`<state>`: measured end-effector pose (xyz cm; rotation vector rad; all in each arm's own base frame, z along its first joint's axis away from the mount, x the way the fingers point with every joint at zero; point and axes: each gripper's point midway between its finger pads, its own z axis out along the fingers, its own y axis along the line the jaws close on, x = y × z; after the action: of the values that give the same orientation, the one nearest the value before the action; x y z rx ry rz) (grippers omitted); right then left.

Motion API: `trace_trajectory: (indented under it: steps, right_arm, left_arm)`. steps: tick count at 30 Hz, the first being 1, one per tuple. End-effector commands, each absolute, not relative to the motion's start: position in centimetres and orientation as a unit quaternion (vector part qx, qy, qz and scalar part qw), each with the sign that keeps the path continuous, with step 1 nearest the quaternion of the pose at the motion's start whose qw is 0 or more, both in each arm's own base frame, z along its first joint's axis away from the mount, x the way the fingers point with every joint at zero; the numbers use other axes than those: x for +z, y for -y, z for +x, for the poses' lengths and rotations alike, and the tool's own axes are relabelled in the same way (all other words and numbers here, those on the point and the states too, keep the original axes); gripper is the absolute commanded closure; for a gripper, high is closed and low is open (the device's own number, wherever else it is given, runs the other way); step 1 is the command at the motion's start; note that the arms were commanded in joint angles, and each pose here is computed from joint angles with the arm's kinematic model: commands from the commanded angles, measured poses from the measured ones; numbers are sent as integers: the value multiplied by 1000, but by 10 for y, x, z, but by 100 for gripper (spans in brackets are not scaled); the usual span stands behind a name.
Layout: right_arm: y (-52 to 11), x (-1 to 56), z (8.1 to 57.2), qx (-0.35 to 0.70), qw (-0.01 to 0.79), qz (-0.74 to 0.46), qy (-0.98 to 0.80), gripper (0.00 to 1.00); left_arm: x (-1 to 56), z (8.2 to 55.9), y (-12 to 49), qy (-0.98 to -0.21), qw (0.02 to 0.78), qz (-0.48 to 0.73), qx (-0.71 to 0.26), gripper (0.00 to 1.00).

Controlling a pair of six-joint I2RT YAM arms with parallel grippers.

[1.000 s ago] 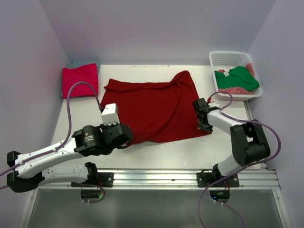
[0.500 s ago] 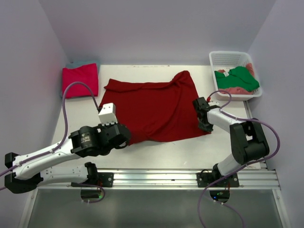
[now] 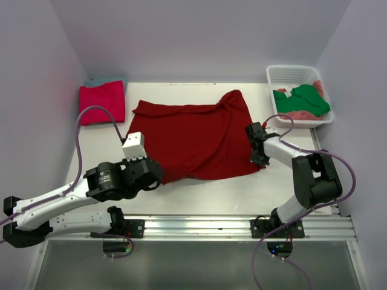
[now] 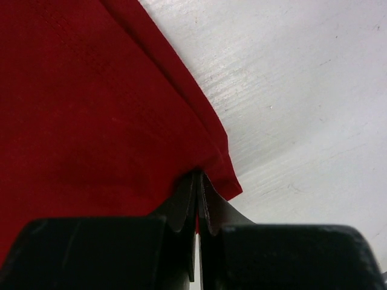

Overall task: Fold and stack the t-shirts
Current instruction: Flatten out the tshirt

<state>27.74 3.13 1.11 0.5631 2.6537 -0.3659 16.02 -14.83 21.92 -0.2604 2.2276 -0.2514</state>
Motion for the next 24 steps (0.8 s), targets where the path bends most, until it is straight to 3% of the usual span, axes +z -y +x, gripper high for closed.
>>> trace_trajectory:
  steps: [1, 14, 24]
  right_arm:
    - [-64, -21, 251, -54, 131, 200, -969, 100]
    - [-52, 70, 216, -104, 218, 183, -953, 100]
    - [-34, 114, 183, -109, 234, 203, -944, 100]
  left_arm:
    - [223, 165, 149, -881, 445, -118, -110, 100]
    - [245, 169, 151, -871, 461, -111, -127, 100]
    - [280, 166, 127, -859, 478, -129, -130, 100]
